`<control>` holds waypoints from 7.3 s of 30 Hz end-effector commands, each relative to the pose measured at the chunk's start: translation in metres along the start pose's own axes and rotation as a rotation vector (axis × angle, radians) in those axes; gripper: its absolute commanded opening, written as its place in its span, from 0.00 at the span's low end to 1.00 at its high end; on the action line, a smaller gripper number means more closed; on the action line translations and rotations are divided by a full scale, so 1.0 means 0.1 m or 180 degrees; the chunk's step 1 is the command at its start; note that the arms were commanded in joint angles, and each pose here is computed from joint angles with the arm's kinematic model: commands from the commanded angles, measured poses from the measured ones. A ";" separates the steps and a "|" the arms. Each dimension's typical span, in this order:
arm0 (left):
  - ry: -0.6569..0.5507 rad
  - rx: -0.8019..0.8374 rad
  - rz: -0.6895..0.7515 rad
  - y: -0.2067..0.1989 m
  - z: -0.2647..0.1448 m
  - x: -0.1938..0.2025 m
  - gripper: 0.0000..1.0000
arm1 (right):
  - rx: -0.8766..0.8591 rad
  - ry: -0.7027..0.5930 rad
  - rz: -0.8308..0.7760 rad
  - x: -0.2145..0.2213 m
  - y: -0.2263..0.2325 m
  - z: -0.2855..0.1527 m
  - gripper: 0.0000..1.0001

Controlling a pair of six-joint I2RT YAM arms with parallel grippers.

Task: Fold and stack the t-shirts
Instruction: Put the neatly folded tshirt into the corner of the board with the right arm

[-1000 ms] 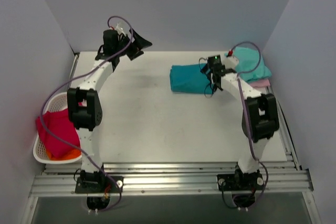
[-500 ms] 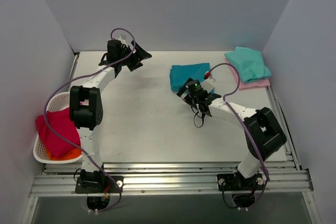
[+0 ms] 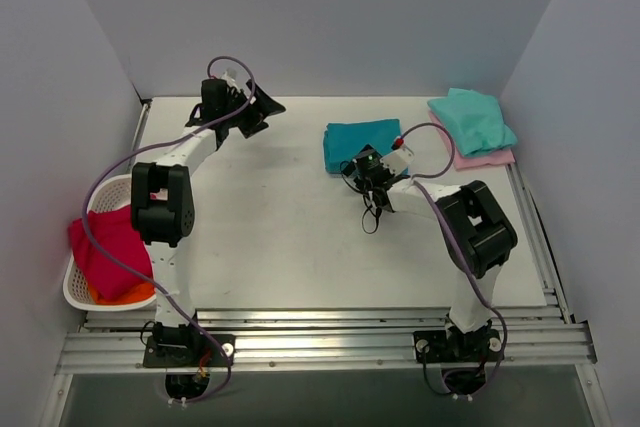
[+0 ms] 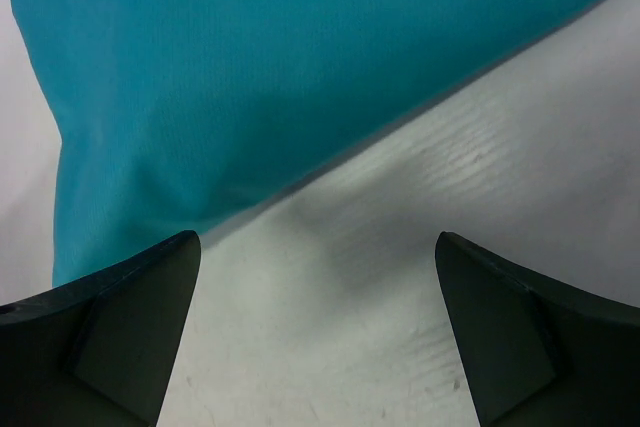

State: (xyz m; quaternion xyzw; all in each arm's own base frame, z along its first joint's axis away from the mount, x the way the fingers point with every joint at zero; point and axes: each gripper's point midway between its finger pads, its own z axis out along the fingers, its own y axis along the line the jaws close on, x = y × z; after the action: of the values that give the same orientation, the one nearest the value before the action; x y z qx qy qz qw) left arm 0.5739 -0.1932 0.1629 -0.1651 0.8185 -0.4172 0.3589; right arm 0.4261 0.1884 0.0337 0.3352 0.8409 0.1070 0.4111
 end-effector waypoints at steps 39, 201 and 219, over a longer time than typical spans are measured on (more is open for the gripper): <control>-0.0184 0.0198 0.0102 -0.04 -0.18 -0.28 0.96 | -0.0103 -0.0243 0.0364 -0.54 -0.20 0.96 0.00; -0.0040 0.0285 -0.0063 0.10 -0.16 -0.30 0.97 | -0.0029 -0.1721 0.0466 -4.78 -0.83 0.35 0.00; -0.0005 0.0336 -0.0033 0.00 -0.17 -0.26 0.97 | 0.0550 -0.1421 0.1193 -3.87 -2.07 0.44 0.49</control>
State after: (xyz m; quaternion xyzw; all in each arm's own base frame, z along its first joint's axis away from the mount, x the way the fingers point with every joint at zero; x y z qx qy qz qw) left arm 0.5741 -0.1646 0.1529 -0.1733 0.8096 -0.4459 0.3401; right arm 0.5442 -0.2105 0.1438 0.5142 0.6819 0.0429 0.5184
